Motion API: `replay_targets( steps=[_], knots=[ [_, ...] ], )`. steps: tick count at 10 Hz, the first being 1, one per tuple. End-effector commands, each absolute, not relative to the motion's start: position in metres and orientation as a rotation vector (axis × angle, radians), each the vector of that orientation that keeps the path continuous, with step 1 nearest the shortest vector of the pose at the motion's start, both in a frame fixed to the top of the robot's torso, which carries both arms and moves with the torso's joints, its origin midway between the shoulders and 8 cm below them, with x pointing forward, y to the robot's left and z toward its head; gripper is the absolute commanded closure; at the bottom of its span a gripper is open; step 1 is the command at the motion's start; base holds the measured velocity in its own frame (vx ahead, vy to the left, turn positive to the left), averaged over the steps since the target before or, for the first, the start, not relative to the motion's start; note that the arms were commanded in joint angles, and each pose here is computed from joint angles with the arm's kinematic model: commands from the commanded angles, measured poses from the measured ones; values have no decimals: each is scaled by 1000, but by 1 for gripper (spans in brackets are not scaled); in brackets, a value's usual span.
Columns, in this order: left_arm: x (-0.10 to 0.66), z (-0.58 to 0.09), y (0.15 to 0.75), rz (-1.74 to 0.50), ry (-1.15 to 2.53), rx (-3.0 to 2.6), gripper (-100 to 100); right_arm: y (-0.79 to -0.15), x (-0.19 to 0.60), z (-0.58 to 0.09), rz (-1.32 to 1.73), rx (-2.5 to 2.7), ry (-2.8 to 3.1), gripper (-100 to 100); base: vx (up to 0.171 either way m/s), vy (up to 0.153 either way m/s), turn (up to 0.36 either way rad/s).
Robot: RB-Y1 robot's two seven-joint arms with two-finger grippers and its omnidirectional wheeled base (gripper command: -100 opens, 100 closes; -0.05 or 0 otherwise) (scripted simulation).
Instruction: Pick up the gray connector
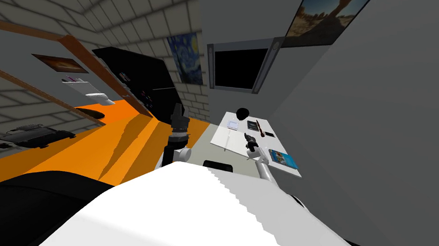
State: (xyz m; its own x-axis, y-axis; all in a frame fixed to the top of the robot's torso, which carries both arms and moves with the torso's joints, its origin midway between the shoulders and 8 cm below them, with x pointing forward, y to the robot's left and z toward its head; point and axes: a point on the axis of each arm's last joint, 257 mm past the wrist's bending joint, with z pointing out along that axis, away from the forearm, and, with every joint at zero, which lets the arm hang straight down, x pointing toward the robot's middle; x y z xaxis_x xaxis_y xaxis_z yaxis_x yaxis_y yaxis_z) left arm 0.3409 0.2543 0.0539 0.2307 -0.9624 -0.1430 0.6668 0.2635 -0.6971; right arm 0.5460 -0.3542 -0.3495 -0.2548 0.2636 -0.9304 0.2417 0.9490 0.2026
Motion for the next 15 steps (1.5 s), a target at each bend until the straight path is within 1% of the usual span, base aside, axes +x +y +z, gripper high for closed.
replay_targets(
  steps=[1, 2, 4, 6, 12, 15],
  knots=[
    [341, 54, 254, -1205, 630, -564, 0, -363, 536, -368, -17, 363, 1886, -100, 23, 14, 3],
    [341, 54, 254, -1205, 630, -564, 0, -375, 527, -389, -78, 340, 1938, -100, 24, 20, 9],
    [341, 54, 254, -1205, 630, -564, 0, -375, 526, -390, -79, 341, 1940, -100, 14, 11, -1],
    [341, 54, 254, -1205, 630, -564, 0, -387, 515, -410, -137, 318, 1992, -100, 19, 14, 9],
    [341, 54, 254, -1205, 630, -564, 0, -434, 455, -486, -360, 209, 2207, -100, 32, 30, 11],
    [341, 54, 254, -1205, 630, -564, 0, -445, 435, -504, -413, 177, 2263, -100, 28, 38, 9]
  ],
)
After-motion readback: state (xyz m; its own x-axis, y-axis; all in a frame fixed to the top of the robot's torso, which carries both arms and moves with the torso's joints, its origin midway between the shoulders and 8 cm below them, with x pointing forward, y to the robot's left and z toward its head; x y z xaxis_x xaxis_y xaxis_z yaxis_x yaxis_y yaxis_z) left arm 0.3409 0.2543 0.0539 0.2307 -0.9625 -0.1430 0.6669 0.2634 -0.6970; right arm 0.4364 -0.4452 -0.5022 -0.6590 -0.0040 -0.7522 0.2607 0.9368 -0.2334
